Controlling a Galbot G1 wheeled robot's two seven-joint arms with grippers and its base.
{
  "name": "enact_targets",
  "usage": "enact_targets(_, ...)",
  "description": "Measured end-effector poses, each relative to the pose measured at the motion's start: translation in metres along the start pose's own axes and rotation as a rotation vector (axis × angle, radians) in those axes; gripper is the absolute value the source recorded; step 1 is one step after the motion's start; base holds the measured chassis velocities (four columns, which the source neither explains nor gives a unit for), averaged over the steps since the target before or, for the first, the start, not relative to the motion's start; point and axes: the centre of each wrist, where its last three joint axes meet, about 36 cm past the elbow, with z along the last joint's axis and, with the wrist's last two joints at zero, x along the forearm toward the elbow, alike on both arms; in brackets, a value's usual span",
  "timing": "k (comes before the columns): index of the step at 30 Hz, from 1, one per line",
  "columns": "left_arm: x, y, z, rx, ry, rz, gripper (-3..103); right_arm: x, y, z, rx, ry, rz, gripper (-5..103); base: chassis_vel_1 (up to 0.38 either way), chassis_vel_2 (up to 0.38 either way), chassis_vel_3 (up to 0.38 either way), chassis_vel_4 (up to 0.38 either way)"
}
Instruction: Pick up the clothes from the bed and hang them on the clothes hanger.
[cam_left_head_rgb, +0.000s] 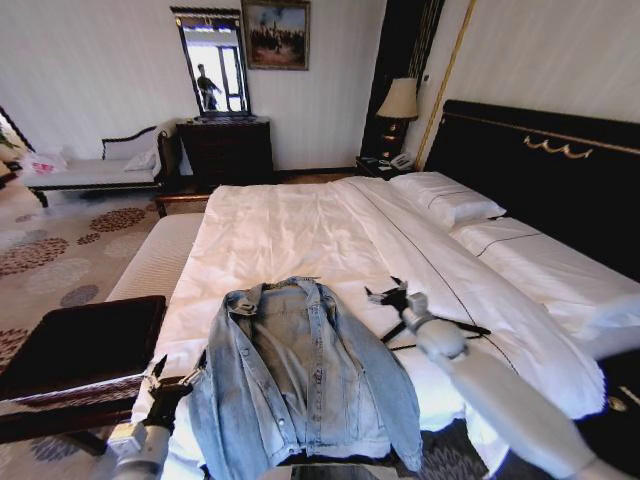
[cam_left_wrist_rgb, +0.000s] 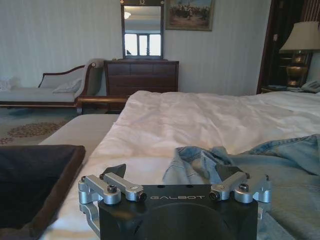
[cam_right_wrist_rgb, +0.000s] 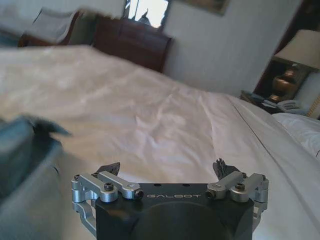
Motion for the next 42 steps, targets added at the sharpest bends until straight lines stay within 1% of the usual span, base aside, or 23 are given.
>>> enact_targets(1,0.000,-0.001,0.000,0.002,0.000,0.003,100,0.003,-0.010,-0.002,0.023,0.020,-0.008,100,0.000,0.000,0.000,0.000)
enact_targets(2,-0.001,-0.004,0.001,0.009,-0.001,0.010,100,0.010,-0.031,-0.006,0.075,0.073,-0.028,100,0.000,0.000,0.000,0.000)
enact_targets(3,-0.002,-0.006,0.002,0.013,-0.001,0.014,100,0.014,-0.044,-0.010,0.104,0.111,-0.040,100,0.000,0.000,0.000,0.000)
enact_targets(4,-0.002,-0.006,0.002,0.013,-0.001,0.014,100,0.014,-0.044,-0.010,0.104,0.111,-0.040,100,0.000,0.000,0.000,0.000)
enact_targets(5,-0.003,-0.009,0.003,0.020,0.000,0.023,100,0.021,-0.061,-0.015,0.143,0.170,-0.057,100,0.000,0.000,0.000,0.000)
enact_targets(7,-0.005,-0.015,0.006,0.033,0.002,0.039,100,0.033,-0.087,-0.021,0.195,0.255,-0.069,100,0.000,0.000,0.000,0.000)
enact_targets(8,-0.005,-0.015,0.006,0.033,0.002,0.039,100,0.033,-0.087,-0.021,0.195,0.255,-0.069,100,0.000,0.000,0.000,0.000)
enact_targets(9,-0.007,-0.018,0.008,0.039,0.004,0.049,100,0.039,-0.098,-0.023,0.208,0.299,-0.074,100,0.000,0.000,0.000,0.000)
enact_targets(10,-0.009,-0.022,0.009,0.046,0.005,0.060,100,0.046,-0.110,-0.026,0.203,0.359,-0.085,100,0.000,0.000,0.000,0.000)
enact_targets(11,-0.010,-0.024,0.011,0.049,0.008,0.067,100,0.050,-0.115,-0.028,0.195,0.387,-0.092,100,0.000,0.000,0.000,0.000)
enact_targets(13,-0.013,-0.029,0.015,0.057,0.014,0.086,100,0.061,-0.127,-0.033,0.152,0.467,-0.132,100,0.000,0.000,0.000,0.000)
enact_targets(14,-0.013,-0.029,0.015,0.057,0.014,0.086,100,0.061,-0.127,-0.033,0.152,0.467,-0.132,100,0.000,0.000,0.000,0.000)
enact_targets(17,-0.016,-0.032,0.018,0.071,0.020,0.097,100,0.073,-0.139,-0.036,0.144,0.548,-0.174,100,0.000,0.000,0.000,0.000)
enact_targets(20,-0.015,-0.033,0.020,0.081,0.021,0.098,100,0.078,-0.148,-0.036,0.141,0.583,-0.190,100,0.000,0.000,0.000,0.000)
enact_targets(23,-0.013,-0.034,0.025,0.098,0.025,0.099,100,0.085,-0.155,-0.036,0.152,0.622,-0.240,100,0.000,0.000,0.000,0.000)
enact_targets(29,-0.011,-0.037,0.030,0.113,0.030,0.104,100,0.087,-0.156,-0.036,0.172,0.626,-0.277,100,0.000,0.000,0.000,0.000)
enact_targets(31,-0.011,-0.041,0.032,0.128,0.033,0.109,100,0.086,-0.159,-0.034,0.212,0.625,-0.311,100,0.000,0.000,0.000,0.000)
enact_targets(34,-0.012,-0.042,0.033,0.133,0.033,0.111,100,0.084,-0.164,-0.029,0.224,0.624,-0.320,100,0.000,0.000,0.000,0.000)
enact_targets(36,-0.012,-0.042,0.033,0.136,0.032,0.109,100,0.077,-0.167,-0.022,0.229,0.614,-0.321,100,0.000,0.000,0.000,0.000)
enact_targets(38,-0.013,-0.042,0.033,0.142,0.033,0.106,100,0.056,-0.150,0.010,0.190,0.628,-0.364,100,0.000,0.000,0.000,0.000)
enact_targets(39,-0.013,-0.042,0.033,0.142,0.033,0.106,100,0.056,-0.150,0.010,0.190,0.628,-0.364,100,0.000,0.000,0.000,0.000)
enact_targets(40,-0.013,-0.042,0.033,0.143,0.033,0.101,100,0.044,-0.142,0.023,0.174,0.636,-0.380,100,0.000,0.000,0.000,0.000)
enact_targets(42,-0.012,-0.043,0.033,0.142,0.038,0.101,100,0.015,-0.139,0.008,0.171,0.586,-0.377,100,0.000,0.000,0.000,0.000)
